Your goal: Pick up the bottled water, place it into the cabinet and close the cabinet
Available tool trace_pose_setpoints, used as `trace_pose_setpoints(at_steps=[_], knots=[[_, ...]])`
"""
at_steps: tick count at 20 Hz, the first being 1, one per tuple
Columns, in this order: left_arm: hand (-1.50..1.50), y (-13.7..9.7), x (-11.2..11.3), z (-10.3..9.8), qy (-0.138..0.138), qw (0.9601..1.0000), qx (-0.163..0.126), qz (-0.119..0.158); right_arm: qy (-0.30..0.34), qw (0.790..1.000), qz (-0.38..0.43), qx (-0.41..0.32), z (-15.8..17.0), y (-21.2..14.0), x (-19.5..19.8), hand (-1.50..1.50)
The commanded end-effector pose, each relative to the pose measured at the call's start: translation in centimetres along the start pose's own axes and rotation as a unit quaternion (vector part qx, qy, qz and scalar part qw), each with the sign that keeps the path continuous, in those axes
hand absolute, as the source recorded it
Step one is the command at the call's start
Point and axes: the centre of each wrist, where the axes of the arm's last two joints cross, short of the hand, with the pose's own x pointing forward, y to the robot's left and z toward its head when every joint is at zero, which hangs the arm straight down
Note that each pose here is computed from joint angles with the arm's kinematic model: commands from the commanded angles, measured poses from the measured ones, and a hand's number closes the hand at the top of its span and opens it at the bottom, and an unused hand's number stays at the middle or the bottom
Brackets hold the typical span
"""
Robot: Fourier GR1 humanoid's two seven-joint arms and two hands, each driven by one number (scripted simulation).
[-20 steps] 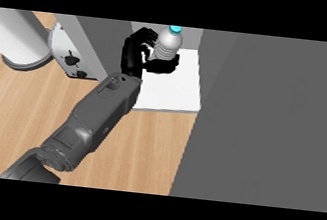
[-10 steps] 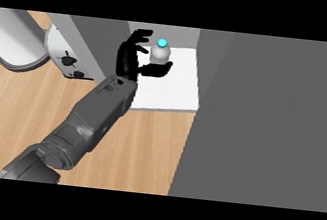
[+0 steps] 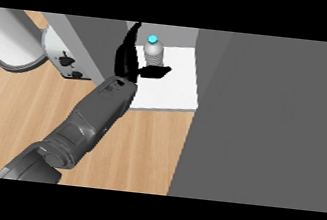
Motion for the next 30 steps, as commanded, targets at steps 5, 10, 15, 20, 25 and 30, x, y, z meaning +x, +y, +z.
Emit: trace_pose_setpoints(at_steps=[5,10,15,20,25,30], knots=[[-1.5,0.1,-0.6,0.3,-0.007,0.9995,0.002,0.032,-0.009,1.0,-0.016,0.012,0.7,0.3,1.9,-1.5],[1.5,0.4,1.0,-0.6,-0.073,0.9871,-0.048,0.134,0.001,1.0,-0.021,0.003,1.2,0.2,1.6,-1.5],[1.5,0.2,1.2,-0.3,-0.107,0.9635,-0.077,0.233,0.0,1.0,-0.014,-0.004,0.6,0.2,1.3,-1.5],[1.5,0.3,1.1,0.1,-0.11,0.9404,-0.113,0.301,0.002,1.0,-0.019,-0.007,0.3,0.1,1.8,-1.5],[1.5,0.1,3.3,0.1,-0.096,0.9178,-0.177,0.342,0.003,1.0,0.003,-0.022,0.2,-0.7,2.6,-1.5],[1.5,0.3,0.3,3.2,-0.086,0.8904,-0.235,0.38,0.007,1.0,0.017,-0.024,1.2,-0.5,3.4,-1.5]])
